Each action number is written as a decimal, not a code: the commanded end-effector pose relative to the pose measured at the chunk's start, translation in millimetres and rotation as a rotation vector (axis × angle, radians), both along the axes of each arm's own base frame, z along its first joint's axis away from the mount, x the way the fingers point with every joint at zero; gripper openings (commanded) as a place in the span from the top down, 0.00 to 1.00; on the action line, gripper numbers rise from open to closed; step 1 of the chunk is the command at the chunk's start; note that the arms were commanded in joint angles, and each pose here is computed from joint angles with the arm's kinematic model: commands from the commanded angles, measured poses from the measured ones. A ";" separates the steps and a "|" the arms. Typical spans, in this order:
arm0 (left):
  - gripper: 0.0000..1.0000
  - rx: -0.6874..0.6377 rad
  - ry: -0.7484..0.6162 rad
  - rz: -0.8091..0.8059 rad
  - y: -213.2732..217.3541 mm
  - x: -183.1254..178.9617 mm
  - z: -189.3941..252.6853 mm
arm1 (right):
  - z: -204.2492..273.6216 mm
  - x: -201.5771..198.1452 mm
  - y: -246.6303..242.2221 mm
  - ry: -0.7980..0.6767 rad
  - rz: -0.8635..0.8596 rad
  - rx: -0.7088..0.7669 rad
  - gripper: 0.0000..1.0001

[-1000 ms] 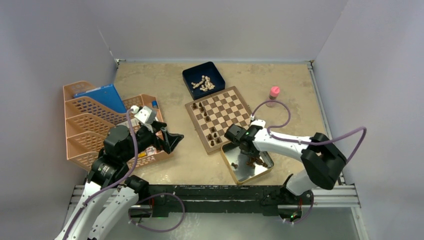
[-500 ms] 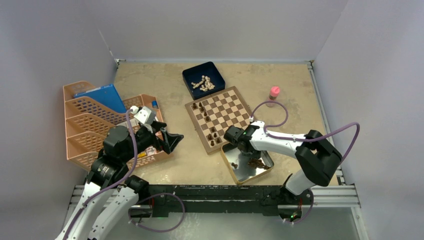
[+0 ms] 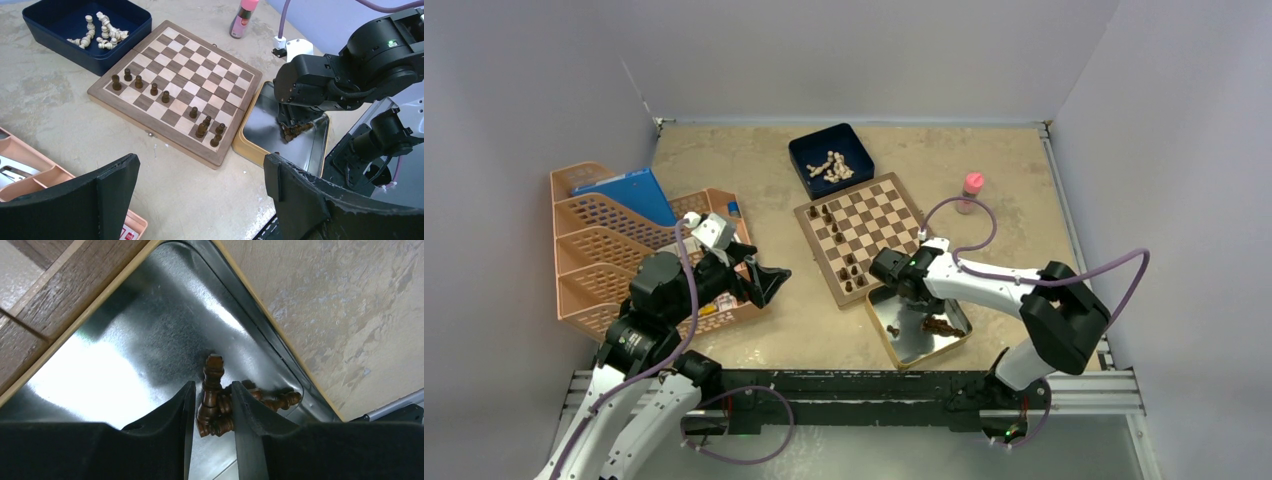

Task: Set up the chess pieces on the board
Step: Pick up the chess piece from the storage box.

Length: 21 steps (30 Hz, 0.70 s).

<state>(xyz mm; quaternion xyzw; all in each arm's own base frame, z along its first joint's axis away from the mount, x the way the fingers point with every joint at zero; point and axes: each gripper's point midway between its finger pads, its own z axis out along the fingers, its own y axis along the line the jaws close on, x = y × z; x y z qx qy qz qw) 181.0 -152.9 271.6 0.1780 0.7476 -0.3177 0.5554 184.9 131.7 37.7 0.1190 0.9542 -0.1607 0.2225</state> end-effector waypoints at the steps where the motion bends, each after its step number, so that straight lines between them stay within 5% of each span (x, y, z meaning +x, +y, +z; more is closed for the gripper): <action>1: 0.05 -0.023 -0.057 -0.019 -2.9 -0.9 15.6 | 15.6 -4.5 5.3 -0.007 0.017 0.050 0.64; 21: 0.05 -0.026 -0.047 -0.020 -2.8 -2.5 15.1 | 0.6 3.6 0.0 -0.048 -0.110 0.164 0.60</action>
